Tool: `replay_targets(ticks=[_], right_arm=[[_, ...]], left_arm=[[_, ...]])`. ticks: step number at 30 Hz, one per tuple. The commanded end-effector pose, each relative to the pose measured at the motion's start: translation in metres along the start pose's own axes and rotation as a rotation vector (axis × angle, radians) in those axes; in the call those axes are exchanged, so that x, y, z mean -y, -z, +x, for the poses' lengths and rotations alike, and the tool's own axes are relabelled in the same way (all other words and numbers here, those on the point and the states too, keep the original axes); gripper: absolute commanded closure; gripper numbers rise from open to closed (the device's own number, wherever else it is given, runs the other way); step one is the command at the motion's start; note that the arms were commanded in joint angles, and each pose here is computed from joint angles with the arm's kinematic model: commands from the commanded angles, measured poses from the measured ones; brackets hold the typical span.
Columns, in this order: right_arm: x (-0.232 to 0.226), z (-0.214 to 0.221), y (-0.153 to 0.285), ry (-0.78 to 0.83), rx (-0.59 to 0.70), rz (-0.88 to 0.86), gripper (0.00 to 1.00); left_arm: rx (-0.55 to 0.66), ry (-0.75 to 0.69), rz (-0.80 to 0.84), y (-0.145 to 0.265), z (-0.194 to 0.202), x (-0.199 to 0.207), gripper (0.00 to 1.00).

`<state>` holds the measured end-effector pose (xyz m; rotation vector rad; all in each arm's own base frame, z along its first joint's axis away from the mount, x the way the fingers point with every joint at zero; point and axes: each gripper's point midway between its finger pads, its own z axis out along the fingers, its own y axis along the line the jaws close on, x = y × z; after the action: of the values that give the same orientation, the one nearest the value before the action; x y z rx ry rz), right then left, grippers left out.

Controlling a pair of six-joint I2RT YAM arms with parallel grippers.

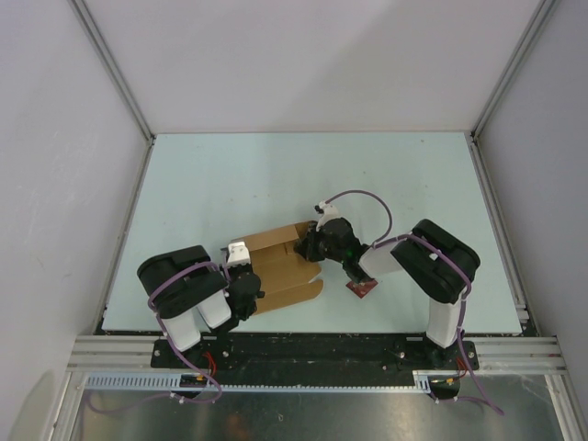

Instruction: Fold the paper box

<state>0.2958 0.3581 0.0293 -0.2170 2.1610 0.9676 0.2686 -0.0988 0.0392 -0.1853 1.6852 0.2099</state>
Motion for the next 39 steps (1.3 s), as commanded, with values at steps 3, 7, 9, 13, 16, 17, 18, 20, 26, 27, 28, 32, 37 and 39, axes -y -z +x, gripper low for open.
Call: replay_targets(ticks=[3,7,9,13,16,17,18,20,26,27,28,32,37,39], right_arm=[[0.013,-0.003,0.018,0.088,-0.026,0.110,0.92],[0.014,-0.019,0.035,0.138,-0.002,0.168,0.92],[0.021,-0.020,0.042,0.162,-0.010,0.212,0.92],[0.018,-0.033,0.057,0.198,0.012,0.236,0.92],[0.013,-0.047,0.067,0.216,0.047,0.239,0.92],[0.009,-0.054,0.069,0.216,0.067,0.230,0.92],[0.007,-0.057,0.070,0.218,0.077,0.226,0.92],[0.002,-0.065,0.070,0.221,0.106,0.204,0.92],[-0.005,-0.077,0.060,0.188,0.124,0.135,0.93],[-0.008,-0.078,0.059,0.187,0.123,0.125,0.93],[-0.010,-0.079,0.057,0.189,0.125,0.115,0.94],[-0.015,-0.079,0.050,0.192,0.115,0.094,0.94],[-0.020,-0.079,0.042,0.194,0.113,0.072,0.94],[-0.028,-0.075,0.040,0.195,0.097,0.040,0.94]], left_arm=[[0.121,0.291,0.024,0.000,-0.046,0.015,1.00],[0.120,0.292,0.021,0.000,-0.045,0.014,1.00],[0.120,0.293,0.023,-0.001,-0.045,0.015,1.00],[0.118,0.292,0.026,-0.001,-0.044,0.016,1.00],[0.118,0.292,0.029,-0.001,-0.044,0.017,1.00],[0.119,0.292,0.029,-0.001,-0.045,0.017,1.00],[0.117,0.290,0.029,-0.001,-0.044,0.016,1.00],[0.119,0.293,0.029,-0.001,-0.045,0.017,1.00],[0.118,0.289,0.027,-0.001,-0.044,0.016,1.00],[0.117,0.286,0.025,-0.001,-0.044,0.015,1.00],[0.118,0.289,0.027,-0.001,-0.044,0.016,1.00],[0.117,0.287,0.030,-0.001,-0.044,0.017,1.00],[0.117,0.287,0.028,-0.001,-0.043,0.017,1.00],[0.117,0.287,0.028,-0.001,-0.043,0.017,1.00]])
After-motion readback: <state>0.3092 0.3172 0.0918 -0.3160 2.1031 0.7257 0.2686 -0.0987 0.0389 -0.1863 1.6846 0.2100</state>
